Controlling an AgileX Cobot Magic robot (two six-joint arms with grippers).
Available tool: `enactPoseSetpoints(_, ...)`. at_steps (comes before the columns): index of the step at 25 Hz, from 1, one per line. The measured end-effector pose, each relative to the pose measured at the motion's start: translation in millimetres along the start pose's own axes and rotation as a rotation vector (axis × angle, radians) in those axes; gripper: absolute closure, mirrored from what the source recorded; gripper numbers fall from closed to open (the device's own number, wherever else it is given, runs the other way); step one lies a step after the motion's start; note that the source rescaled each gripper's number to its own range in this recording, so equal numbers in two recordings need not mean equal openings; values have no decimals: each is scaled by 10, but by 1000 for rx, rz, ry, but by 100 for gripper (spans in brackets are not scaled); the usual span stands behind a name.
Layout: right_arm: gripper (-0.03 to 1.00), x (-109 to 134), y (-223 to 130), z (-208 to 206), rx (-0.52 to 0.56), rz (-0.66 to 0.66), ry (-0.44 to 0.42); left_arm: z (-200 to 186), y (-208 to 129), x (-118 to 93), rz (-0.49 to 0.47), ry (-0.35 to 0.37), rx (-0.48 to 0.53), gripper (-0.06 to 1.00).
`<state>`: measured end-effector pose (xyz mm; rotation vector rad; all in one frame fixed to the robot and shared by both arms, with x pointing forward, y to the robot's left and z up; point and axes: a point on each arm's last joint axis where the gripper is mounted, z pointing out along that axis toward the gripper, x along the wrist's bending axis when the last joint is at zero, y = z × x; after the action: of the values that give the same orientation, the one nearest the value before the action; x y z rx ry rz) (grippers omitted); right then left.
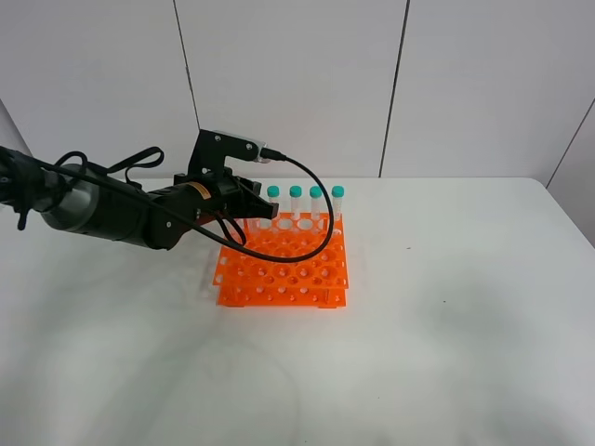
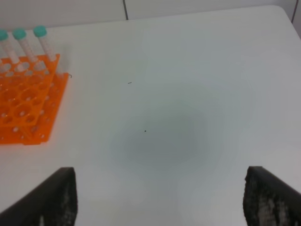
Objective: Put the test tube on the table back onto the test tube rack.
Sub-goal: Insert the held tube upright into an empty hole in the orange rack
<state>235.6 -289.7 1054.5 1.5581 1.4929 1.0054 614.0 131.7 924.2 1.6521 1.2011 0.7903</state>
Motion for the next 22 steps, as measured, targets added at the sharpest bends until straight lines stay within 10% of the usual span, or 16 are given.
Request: enactPoseSetpoints(22, 4, 0, 0, 0, 0, 0, 0, 34, -140, 9, 4, 3, 22, 94)
